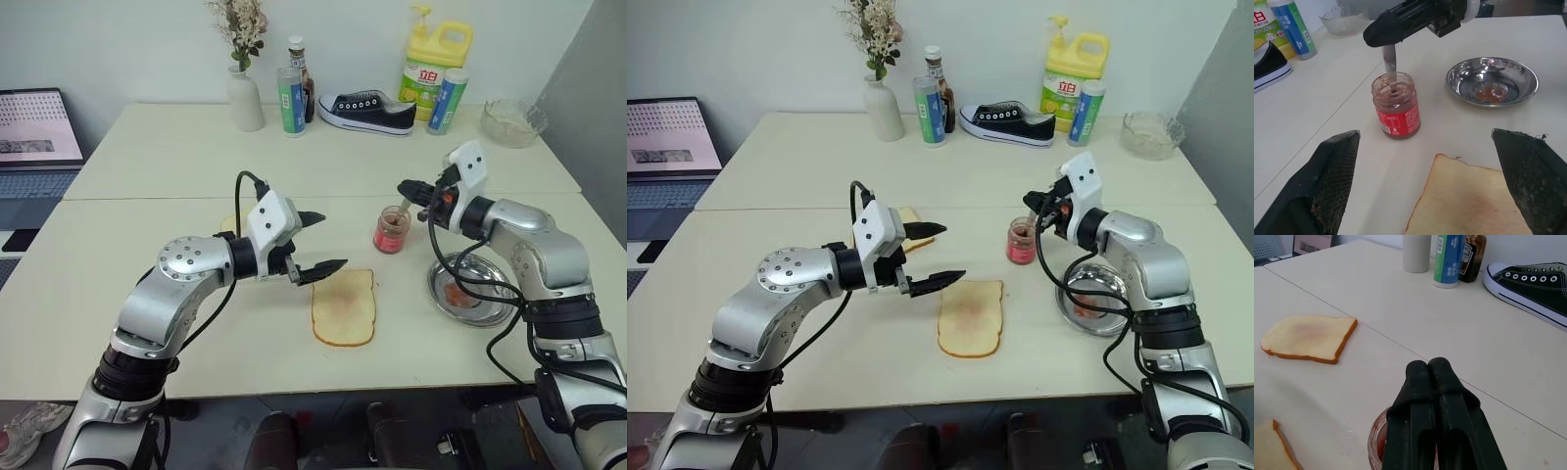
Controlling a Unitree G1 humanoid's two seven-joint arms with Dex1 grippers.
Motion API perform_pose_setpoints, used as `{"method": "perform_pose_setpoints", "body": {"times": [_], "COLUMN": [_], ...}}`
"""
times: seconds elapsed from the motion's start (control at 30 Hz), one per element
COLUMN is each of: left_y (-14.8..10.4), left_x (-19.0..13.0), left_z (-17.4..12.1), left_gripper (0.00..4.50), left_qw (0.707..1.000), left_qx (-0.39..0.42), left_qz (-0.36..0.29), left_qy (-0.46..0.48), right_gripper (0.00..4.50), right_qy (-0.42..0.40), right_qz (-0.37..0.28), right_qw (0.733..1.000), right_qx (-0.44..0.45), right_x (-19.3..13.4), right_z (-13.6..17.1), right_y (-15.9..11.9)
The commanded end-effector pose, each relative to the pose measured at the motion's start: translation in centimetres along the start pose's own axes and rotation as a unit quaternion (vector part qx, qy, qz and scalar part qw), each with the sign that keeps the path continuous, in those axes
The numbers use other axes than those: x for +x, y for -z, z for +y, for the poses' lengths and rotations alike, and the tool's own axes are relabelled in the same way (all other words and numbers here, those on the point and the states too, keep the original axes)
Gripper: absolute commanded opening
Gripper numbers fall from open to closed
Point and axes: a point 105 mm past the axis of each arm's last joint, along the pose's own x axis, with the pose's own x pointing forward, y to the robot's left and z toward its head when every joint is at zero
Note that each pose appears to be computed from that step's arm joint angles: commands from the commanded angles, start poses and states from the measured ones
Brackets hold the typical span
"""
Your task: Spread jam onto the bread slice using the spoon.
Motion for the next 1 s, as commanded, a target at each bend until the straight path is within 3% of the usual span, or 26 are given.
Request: {"method": "perform_pose_setpoints", "body": {"times": [0.03, 0.53, 1.0], "left_y": [-1.2, -1.2, -1.2], "left_x": [-0.4, -0.3, -0.3], "left_z": [0.2, 0.3, 0.4], "left_gripper": [4.5, 4.5, 4.5], "left_qw": [1.0, 0.999, 0.999], "left_qx": [0.024, 0.028, 0.027], "left_qz": [-0.016, -0.016, -0.016], "left_qy": [-0.011, -0.01, -0.014], "right_gripper": [0.02, 0.02, 0.02], "right_qy": [0.001, 0.002, 0.015], "right_qz": [-0.023, 0.0, -0.004], "right_qw": [1.0, 1.0, 0.991], "right_qx": [-0.006, -0.021, 0.132], "right_x": [-0.2, 0.2, 0.4], "right_z": [-0.1, 0.2, -0.1], "right_y": [-1.2, 0.5, -0.1]}}
